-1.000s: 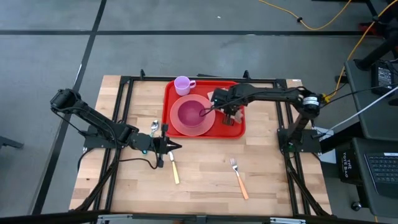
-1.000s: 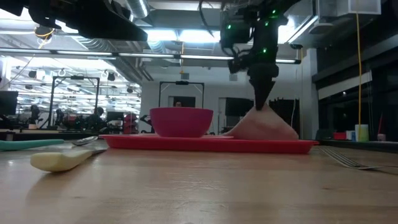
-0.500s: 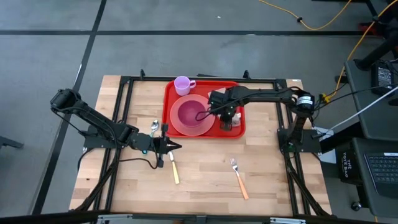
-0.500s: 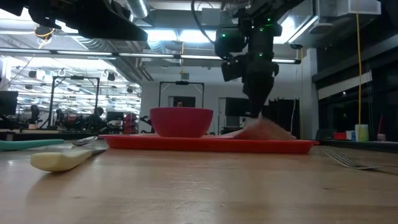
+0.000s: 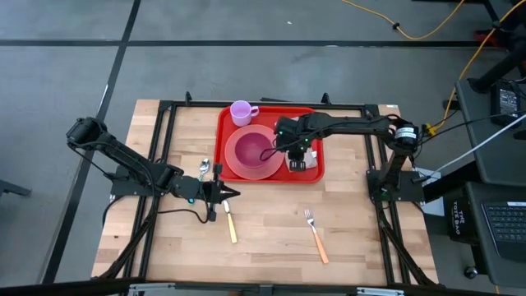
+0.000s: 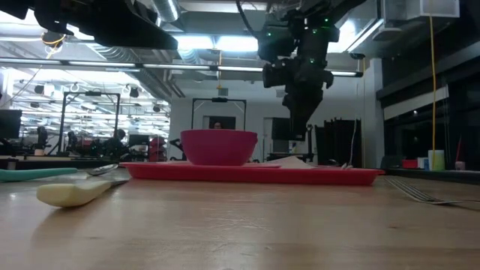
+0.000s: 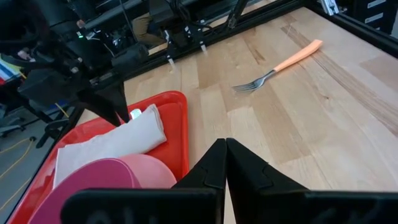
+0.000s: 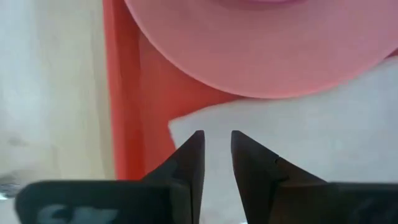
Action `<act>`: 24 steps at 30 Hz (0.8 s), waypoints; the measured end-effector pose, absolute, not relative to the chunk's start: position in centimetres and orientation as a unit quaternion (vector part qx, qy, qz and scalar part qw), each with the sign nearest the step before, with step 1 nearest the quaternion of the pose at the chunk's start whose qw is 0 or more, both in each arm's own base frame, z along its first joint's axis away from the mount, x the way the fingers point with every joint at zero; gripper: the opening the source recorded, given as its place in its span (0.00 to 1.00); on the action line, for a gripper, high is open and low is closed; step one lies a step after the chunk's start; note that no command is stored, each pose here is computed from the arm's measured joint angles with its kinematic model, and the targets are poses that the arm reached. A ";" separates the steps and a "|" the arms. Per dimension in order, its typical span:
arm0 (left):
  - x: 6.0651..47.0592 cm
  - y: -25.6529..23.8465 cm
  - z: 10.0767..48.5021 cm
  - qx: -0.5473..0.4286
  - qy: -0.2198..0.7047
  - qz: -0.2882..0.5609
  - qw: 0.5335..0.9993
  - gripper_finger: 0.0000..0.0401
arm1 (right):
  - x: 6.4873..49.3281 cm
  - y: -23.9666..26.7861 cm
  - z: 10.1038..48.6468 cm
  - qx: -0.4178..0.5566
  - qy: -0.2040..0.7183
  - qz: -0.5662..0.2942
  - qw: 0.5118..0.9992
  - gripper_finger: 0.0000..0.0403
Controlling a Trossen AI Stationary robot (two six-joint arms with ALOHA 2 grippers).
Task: Set up tray
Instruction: Put the brown napkin on the red serving tray to the right of the pink plate
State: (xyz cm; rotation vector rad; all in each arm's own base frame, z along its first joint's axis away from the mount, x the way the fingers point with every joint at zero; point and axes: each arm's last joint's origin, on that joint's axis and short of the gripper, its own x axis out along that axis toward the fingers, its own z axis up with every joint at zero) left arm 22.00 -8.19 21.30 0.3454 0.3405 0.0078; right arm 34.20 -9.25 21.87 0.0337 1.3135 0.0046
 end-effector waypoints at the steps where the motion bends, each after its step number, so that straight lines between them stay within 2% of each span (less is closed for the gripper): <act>1: 22.0 -8.2 21.3 0.166 0.169 0.005 0.971 0.00 | 34.2 -9.3 22.0 0.005 0.611 -0.001 0.792 0.19; 5: 22.0 -8.2 21.2 0.141 0.174 0.009 0.974 0.01 | 34.3 -9.6 23.0 -0.029 0.582 -0.002 0.813 0.15; 13: 21.9 -8.2 21.2 0.125 0.175 0.013 0.977 0.03 | 32.2 -9.9 28.2 -0.063 0.502 -0.025 0.862 0.02; 18: 22.0 -8.2 21.2 0.124 0.175 0.013 0.977 0.03 | 30.9 -10.6 30.6 -0.071 0.457 -0.050 0.885 0.04; 24: 21.9 -8.2 21.1 0.125 0.176 0.013 0.976 0.03 | 30.2 -12.3 29.4 -0.086 0.433 -0.065 0.895 0.01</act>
